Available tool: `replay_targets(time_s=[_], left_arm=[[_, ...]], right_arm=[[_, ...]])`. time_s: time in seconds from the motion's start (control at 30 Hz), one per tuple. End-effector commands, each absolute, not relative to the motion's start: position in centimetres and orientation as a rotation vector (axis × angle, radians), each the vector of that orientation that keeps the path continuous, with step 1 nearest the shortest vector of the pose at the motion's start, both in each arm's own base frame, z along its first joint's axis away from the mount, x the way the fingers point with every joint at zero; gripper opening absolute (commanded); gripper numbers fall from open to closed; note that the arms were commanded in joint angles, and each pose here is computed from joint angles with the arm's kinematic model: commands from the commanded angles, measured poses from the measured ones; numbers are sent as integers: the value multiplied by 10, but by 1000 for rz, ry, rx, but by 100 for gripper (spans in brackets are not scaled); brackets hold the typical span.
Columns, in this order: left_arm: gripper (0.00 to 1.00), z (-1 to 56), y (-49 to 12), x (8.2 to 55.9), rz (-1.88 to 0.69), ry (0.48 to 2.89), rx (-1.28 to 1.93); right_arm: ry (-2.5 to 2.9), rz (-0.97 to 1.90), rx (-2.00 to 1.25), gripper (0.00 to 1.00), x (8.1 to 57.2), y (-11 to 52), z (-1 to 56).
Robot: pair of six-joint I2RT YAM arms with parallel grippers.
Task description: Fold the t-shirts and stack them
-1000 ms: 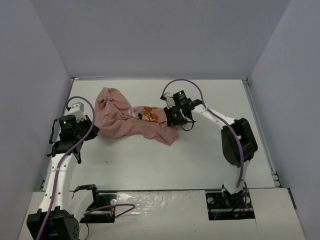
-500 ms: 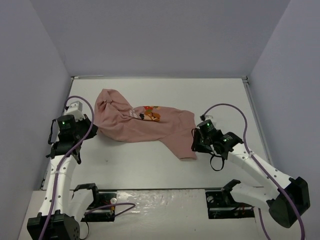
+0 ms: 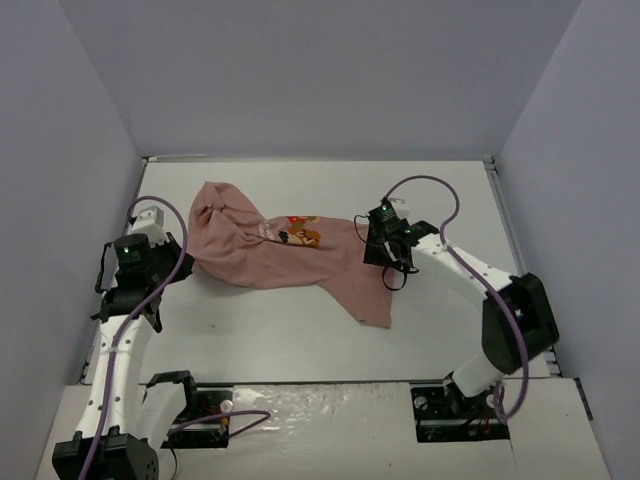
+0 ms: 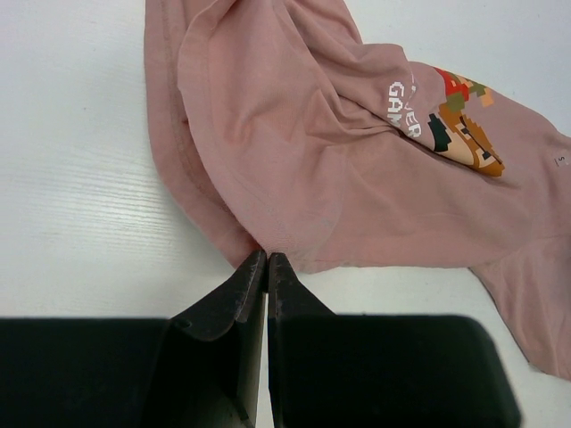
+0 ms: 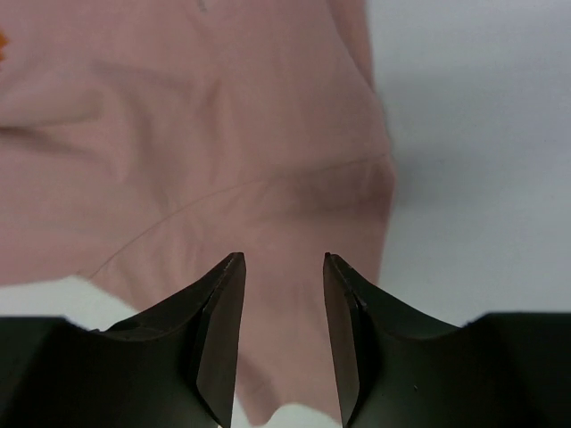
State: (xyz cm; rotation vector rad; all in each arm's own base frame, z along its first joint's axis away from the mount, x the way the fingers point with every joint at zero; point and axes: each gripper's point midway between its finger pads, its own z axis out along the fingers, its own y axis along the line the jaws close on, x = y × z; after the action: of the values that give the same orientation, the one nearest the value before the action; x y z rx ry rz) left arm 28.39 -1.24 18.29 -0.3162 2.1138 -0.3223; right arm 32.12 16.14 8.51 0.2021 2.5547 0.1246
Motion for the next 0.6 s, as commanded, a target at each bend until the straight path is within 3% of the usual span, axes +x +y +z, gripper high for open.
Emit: replay_targets(time_s=[0.0,0.27,0.43,0.57], left_arm=[[0,198,-9,293,-299,2060,-303],[0,192,-2,299,-284,2085,-345],[0,192,-1,299,-285,2080,-345],[0,196,-2,298,-290,2065,-341]], right_arm=[[2522,78,170,37,360,152,64],[2546,-9,65,37,431,154,22],[2411,35,94,34,453,154,82],[2358,7,120,47,423,131,116]])
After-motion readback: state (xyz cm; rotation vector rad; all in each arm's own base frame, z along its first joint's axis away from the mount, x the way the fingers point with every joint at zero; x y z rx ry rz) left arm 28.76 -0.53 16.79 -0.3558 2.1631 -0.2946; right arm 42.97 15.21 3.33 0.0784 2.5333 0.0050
